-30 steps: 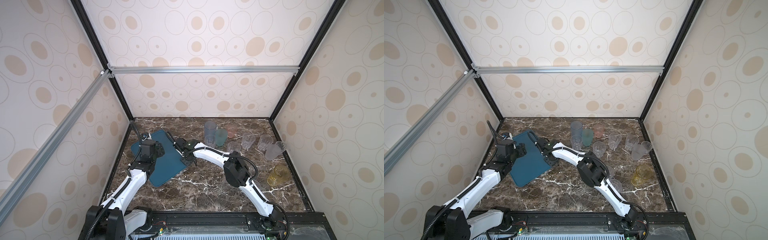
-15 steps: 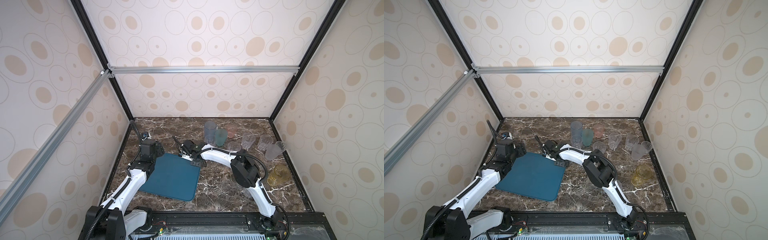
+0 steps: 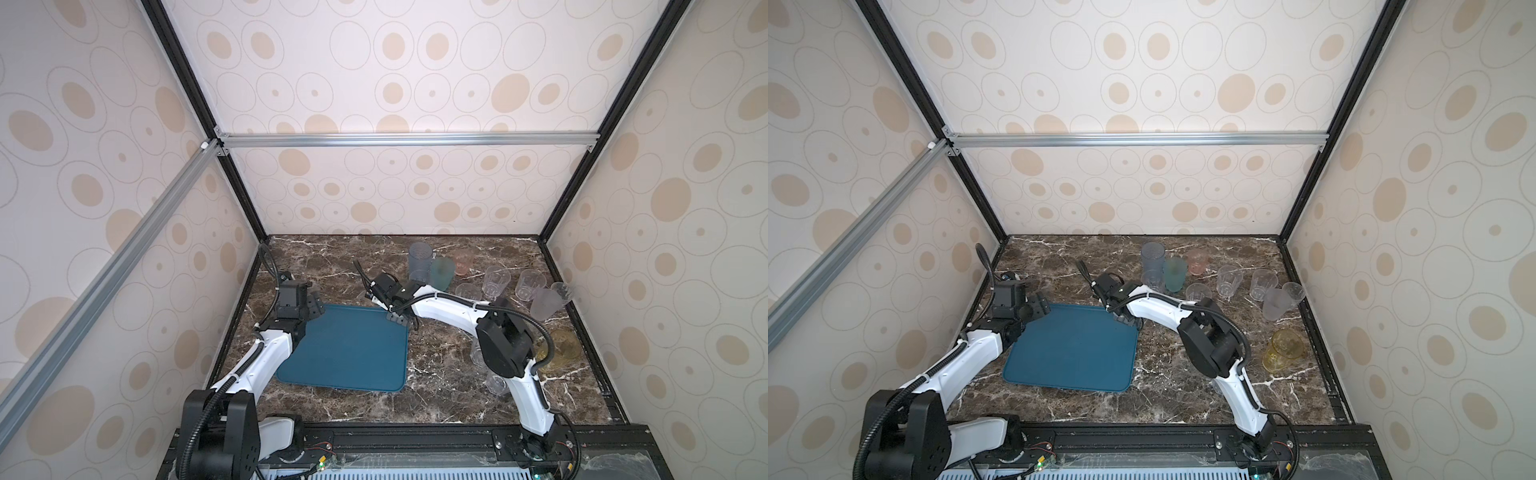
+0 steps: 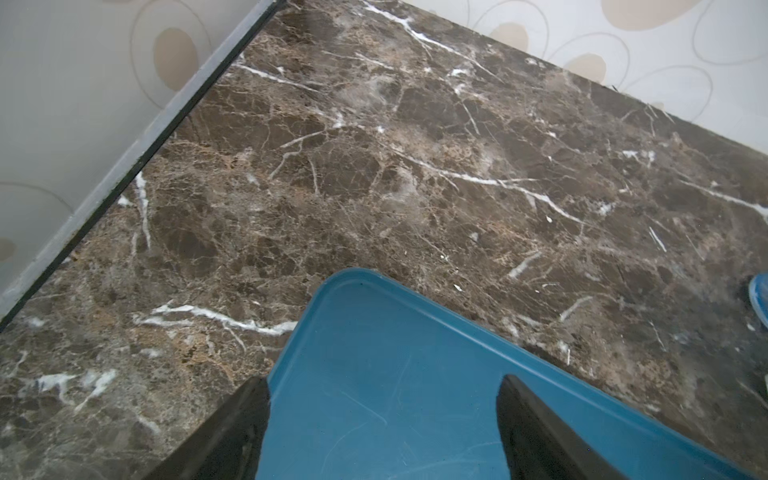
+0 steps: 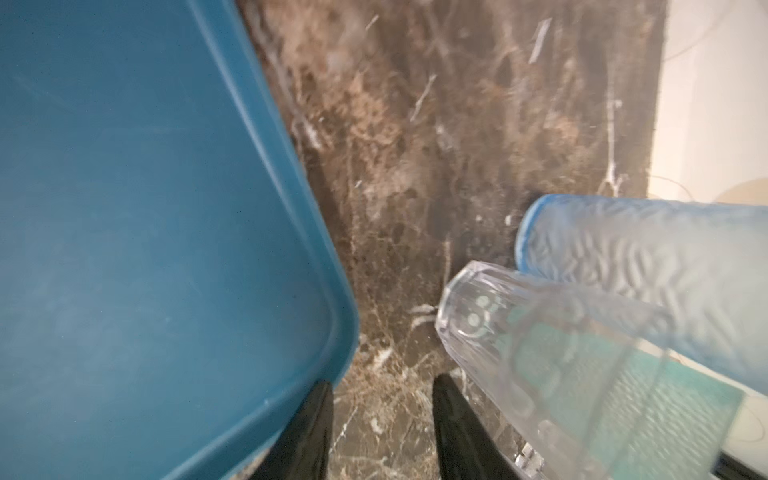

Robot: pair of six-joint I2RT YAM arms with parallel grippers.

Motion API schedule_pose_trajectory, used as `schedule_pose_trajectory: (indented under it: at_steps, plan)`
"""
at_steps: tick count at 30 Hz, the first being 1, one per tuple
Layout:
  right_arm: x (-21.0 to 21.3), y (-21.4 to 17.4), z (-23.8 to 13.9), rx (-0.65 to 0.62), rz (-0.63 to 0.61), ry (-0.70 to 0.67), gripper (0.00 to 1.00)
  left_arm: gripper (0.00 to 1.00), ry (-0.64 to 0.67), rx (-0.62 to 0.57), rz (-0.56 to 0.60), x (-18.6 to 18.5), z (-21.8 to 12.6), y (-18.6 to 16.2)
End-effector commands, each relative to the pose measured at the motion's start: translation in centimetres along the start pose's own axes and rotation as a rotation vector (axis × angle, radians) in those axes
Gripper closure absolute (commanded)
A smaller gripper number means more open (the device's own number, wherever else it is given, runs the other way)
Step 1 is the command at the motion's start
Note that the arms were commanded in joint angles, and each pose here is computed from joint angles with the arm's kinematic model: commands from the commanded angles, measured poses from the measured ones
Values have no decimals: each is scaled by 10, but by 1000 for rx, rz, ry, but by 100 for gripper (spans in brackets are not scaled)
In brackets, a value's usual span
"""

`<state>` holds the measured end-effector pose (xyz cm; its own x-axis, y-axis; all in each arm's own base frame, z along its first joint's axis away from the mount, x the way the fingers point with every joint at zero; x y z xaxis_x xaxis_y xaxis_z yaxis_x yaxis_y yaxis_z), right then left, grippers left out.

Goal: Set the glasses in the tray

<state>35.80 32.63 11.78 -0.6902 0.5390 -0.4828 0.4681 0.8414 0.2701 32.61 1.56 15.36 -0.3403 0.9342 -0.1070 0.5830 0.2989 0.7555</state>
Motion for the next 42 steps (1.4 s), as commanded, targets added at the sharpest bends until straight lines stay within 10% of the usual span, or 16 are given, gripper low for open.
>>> schedule_pose_trajectory:
  at_steps: [1, 7, 14, 42]
  plan:
    - [-10, -18, -41, 53, 429, 70, 57, 11, 11, -2, -78, 11, -1, 5]
    - [16, -71, -57, 210, 870, 197, 52, 7, 84, 30, -135, 32, 9, -13]
    - [49, -96, -37, 334, 1062, 363, 50, 9, 26, 36, -250, 34, 15, -33]
    - [34, -89, 17, 390, 995, 322, 90, 14, -317, 40, -71, -80, 0, -46]
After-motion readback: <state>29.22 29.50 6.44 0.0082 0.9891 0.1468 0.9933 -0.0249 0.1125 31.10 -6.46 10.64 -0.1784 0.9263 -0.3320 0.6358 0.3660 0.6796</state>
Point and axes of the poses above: each gripper's point midway between its finger pads, its own z axis out along the fingers, its own x axis along the line the jaws close on, y = z × x, the point moved 4 cm from there along -z, back along the fingers, and after that the axes turned 4 degrees about z, right-handed, at the moved point
